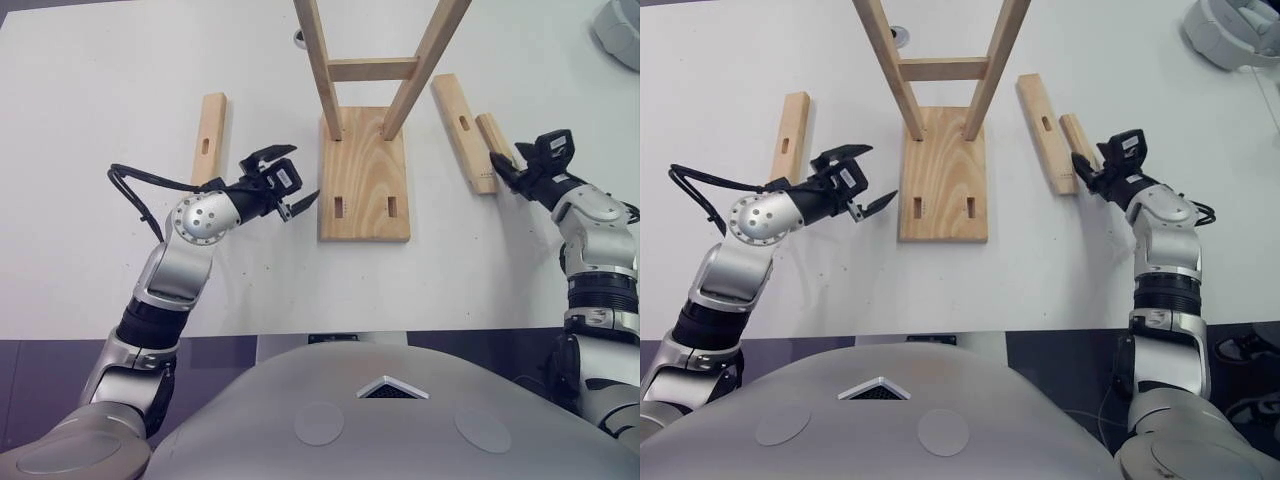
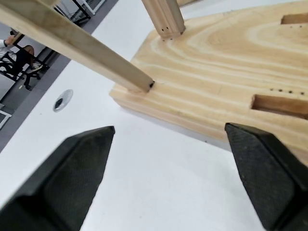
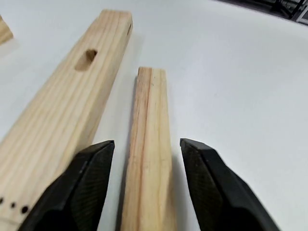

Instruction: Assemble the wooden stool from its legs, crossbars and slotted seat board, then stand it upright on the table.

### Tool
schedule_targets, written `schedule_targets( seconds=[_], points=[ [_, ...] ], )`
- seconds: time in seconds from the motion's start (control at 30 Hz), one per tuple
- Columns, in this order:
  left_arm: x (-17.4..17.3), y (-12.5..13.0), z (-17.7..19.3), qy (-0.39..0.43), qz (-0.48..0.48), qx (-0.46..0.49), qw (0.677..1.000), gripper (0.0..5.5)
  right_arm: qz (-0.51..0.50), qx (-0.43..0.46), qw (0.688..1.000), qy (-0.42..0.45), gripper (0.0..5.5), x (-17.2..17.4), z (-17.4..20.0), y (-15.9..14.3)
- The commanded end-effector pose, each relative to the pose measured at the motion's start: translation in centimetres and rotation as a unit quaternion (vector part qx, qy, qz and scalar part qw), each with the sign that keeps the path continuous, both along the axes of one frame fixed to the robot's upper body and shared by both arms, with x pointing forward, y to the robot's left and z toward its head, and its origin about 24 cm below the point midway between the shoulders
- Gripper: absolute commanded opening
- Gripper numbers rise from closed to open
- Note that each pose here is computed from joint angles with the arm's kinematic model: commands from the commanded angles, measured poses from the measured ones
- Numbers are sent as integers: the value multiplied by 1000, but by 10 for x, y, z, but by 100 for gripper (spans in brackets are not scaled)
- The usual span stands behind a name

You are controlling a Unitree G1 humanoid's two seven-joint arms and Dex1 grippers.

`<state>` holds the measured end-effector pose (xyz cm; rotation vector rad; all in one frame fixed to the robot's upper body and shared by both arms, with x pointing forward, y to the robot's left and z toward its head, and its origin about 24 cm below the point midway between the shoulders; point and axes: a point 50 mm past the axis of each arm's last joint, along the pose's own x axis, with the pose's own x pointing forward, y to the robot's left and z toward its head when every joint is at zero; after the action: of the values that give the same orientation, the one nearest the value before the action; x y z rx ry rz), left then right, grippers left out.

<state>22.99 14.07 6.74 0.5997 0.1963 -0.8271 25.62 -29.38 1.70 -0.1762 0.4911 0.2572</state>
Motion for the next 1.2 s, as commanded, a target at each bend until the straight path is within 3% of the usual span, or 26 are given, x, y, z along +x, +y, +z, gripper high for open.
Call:
schedule_targets(
  seconds=[0.03, 0.13, 0.23, 0.3, 0.4, 0.5, 0.63, 0.73, 0.8, 0.97, 1.03, 1.2],
  points=[
    [5, -3, 11, -29, 32, -37, 998, 424, -3, -1, 998, 55, 256, -9, -12, 1],
    [13, -3, 20, -51, 74, -79, 993, 424, -18, 11, 997, 74, 228, -11, -14, 1],
    [12, -5, 26, -26, 126, -172, 977, 424, -33, 20, 996, 86, 163, -12, -14, 0],
    [6, -8, 35, 5, 124, -247, 961, 424, -37, 20, 995, 90, 134, -13, -15, 0],
    [4, -13, 61, 21, 97, -341, 935, 424, -45, 13, 996, 75, 134, -10, -11, 0],
    [2, -19, 94, 14, 58, -418, 907, 424, -60, 8, 998, -14, 134, 8, 15, 0],
    [2, -26, 144, -8, 4, -510, 860, 424, -86, -1, 968, -236, 133, 46, 105, 7],
    [23, -23, 180, -16, 3, -563, 826, 424, -47, -29, 912, -406, 133, 54, 188, 37],
    [36, -19, 196, -12, 14, -587, 810, 424, 9, -37, 886, -462, 133, 51, 216, 66],
    [49, -17, 238, 23, -35, -662, 749, 424, 167, -44, 845, -507, 133, 36, 237, 139],
    [46, -20, 245, 52, -62, -678, 731, 424, 200, -37, 834, -514, 133, 33, 241, 154],
    [41, -30, 234, 106, -75, -657, 743, 424, 243, 3, 813, -530, 133, 23, 253, 174]
  ],
)
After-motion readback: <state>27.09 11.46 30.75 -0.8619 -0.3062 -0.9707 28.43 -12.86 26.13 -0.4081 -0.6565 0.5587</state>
